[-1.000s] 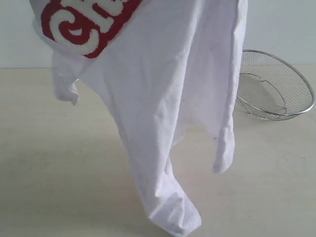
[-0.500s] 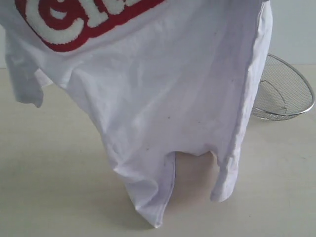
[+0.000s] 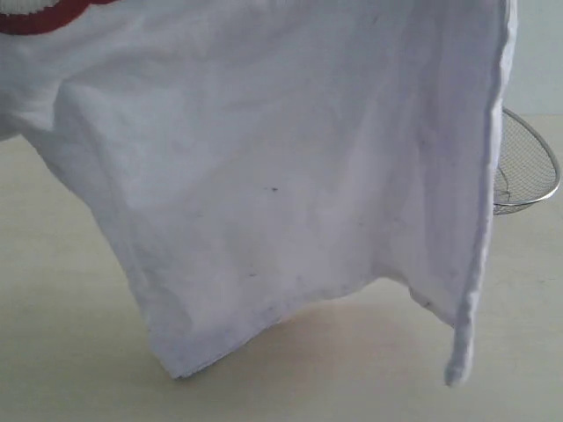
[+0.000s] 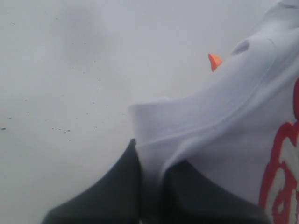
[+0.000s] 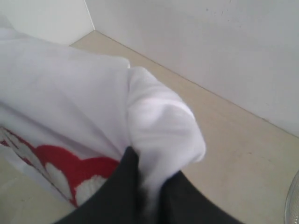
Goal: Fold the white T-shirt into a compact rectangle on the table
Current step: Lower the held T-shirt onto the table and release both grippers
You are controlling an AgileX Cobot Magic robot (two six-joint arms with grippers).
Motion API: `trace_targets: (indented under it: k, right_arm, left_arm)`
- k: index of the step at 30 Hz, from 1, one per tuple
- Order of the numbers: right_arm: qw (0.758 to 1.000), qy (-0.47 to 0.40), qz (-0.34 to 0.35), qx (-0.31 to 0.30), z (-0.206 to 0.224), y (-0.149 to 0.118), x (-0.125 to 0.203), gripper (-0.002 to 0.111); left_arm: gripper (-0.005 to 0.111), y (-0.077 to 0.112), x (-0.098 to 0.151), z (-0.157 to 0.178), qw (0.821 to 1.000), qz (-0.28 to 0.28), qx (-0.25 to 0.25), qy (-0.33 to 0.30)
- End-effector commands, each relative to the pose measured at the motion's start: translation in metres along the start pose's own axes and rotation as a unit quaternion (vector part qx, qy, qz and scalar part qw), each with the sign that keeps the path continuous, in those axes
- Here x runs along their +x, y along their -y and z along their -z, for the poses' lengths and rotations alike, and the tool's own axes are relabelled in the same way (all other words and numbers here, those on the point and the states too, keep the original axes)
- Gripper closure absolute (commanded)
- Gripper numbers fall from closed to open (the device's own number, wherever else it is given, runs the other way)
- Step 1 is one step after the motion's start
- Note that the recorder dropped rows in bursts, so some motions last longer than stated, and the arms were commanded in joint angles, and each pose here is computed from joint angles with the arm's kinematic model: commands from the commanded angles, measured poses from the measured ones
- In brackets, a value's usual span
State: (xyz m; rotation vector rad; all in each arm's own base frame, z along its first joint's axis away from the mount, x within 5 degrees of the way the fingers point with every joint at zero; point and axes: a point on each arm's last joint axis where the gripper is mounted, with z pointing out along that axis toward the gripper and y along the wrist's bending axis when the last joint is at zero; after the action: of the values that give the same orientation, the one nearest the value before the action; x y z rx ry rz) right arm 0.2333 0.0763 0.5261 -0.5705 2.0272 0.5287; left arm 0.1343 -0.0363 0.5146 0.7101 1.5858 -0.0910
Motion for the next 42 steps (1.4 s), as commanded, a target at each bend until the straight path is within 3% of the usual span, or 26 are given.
trace_targets:
  k: [1,9,25,34,42]
  right_arm:
    - [1.0,-0.027,-0.006,-0.005,-0.009,0.003,0.015,0.108]
    - [0.999,-0.03,-0.006,-0.024,-0.014,0.001,0.018,0.108]
    - [0.999,-0.033,-0.002,-0.016,-0.014,0.003,0.019,0.108]
    - [0.995,-0.094,-0.019,-0.02,-0.053,0.023,0.037,0.108]
    - [0.99,-0.138,-0.036,-0.021,-0.114,0.056,0.05,0.108]
  left_arm:
    - [0.102,0.004,-0.006,0.013,1.0,-0.005,-0.016,0.008]
    - [0.102,-0.001,-0.023,0.026,0.998,-0.029,-0.05,0.008]
    - [0.102,0.001,-0.037,0.035,0.999,-0.038,-0.033,0.001]
    - [0.102,-0.023,-0.02,-0.007,0.999,-0.018,-0.019,-0.048]
    - [0.102,-0.056,0.01,-0.069,0.996,0.009,-0.018,-0.081]
